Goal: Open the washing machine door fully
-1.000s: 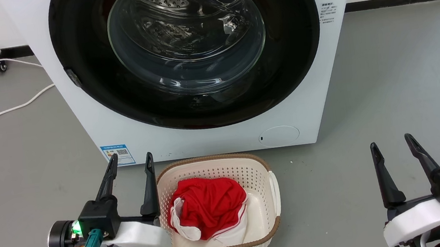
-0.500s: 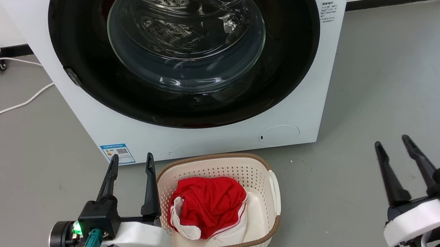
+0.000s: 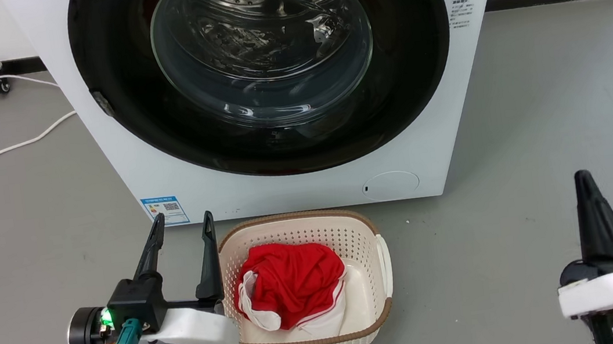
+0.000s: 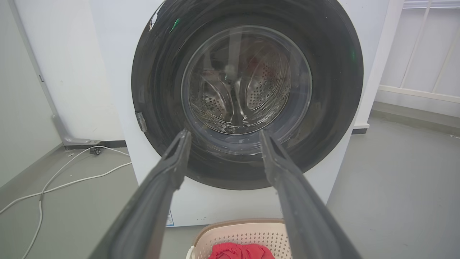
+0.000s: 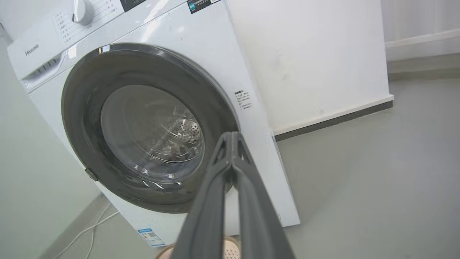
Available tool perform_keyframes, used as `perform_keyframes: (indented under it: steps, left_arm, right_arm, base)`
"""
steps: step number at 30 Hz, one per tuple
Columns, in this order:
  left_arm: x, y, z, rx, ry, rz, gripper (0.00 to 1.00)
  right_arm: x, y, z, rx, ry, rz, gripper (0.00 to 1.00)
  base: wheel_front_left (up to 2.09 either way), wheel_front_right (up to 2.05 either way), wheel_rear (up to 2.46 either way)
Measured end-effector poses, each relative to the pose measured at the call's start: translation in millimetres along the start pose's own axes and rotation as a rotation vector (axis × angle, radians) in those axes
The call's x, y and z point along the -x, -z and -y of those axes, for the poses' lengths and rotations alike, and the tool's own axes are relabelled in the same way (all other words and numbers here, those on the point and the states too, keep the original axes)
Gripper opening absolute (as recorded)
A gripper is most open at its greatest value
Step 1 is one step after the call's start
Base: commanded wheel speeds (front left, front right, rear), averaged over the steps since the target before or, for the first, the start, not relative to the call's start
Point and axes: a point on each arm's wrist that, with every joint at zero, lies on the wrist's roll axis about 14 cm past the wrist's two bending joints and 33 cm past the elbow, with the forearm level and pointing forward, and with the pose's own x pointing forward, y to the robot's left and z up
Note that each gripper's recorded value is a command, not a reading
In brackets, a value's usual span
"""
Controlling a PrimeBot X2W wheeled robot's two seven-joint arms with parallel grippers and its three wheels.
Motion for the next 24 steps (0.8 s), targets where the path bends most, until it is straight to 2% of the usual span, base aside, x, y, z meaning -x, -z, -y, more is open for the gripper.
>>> perform_keyframes:
  steps: [9,13,16,19,24]
  left_arm:
    - [-5,4,-2,0.014,-0.008,-0.004,1.00]
    - [-12,5,-2,0.018,-0.009,-0.001,1.00]
    - [-16,9,-1,0.026,-0.009,-0.006,1.00]
    - [-24,10,0,0.035,-0.006,-0.002,1.00]
    - [-35,19,-1,0.044,-0.009,-0.013,1.00]
  right_arm:
    - [-23,-1,29,-0.784,0.183,0.108,0.00]
    - [-41,-2,41,-1.029,0.217,0.139,0.00]
    - [-57,-2,51,-1.176,0.229,0.150,0.00]
    - [-76,-6,63,-1.276,0.226,0.170,0.00]
    - [-117,-10,80,-1.293,0.204,0.145,0.00]
  base:
    - [0.00,0.00,0.00]
    - [0.00,0.00,0.00]
    - [0.00,0.00,0.00]
    - [0.00,0.00,0.00]
    - [0.00,0.00,0.00]
